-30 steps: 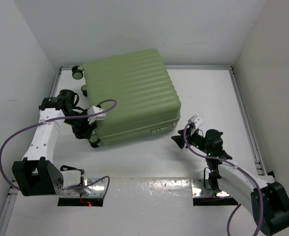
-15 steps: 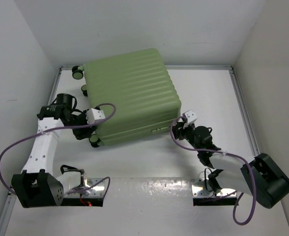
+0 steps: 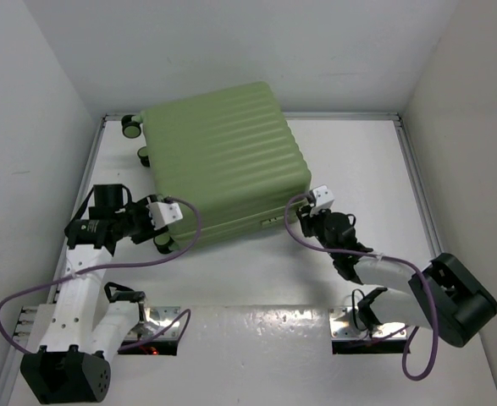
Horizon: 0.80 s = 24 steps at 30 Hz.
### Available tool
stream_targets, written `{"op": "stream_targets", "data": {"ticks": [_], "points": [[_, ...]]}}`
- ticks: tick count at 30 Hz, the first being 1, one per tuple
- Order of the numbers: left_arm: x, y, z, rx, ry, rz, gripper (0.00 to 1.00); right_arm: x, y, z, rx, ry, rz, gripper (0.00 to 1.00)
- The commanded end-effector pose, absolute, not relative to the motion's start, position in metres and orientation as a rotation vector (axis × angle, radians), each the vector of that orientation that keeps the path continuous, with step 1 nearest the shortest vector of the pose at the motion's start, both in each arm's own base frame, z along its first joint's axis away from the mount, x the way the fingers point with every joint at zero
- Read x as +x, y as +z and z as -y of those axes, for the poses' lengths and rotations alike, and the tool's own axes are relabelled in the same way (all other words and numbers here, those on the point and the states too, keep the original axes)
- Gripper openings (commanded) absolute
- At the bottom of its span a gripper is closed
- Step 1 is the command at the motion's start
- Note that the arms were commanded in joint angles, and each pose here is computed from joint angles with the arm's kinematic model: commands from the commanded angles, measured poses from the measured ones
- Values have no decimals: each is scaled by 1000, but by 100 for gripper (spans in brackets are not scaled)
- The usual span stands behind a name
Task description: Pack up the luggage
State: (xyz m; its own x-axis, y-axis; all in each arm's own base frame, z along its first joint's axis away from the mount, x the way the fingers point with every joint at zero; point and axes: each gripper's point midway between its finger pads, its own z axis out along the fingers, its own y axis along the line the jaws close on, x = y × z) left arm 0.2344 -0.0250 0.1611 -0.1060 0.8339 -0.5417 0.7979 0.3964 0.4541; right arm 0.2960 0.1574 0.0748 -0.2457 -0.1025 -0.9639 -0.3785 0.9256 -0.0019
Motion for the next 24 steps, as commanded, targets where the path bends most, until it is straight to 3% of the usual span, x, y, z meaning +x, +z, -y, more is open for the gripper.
{"op": "stream_targets", "data": {"ticks": [1, 3, 18, 20, 22, 24], "points": [[237, 156, 3, 1265, 162, -2020, 0, 320, 145, -174, -273, 360, -1611, 11], [240, 157, 0, 1271, 185, -2011, 0, 316, 144, -168, -280, 356, -1613, 0], [245, 151, -12, 1246, 212, -2036, 0, 311, 113, -109, -222, 319, -1744, 0], [245, 151, -12, 1246, 212, -2036, 0, 308, 113, -116, -221, 380, -1761, 10], [245, 151, -12, 1246, 212, -2036, 0, 302, 116, -130, -222, 475, -1791, 31], [245, 151, -12, 1246, 212, -2036, 0, 295, 118, -147, -221, 549, -1821, 39]]}}
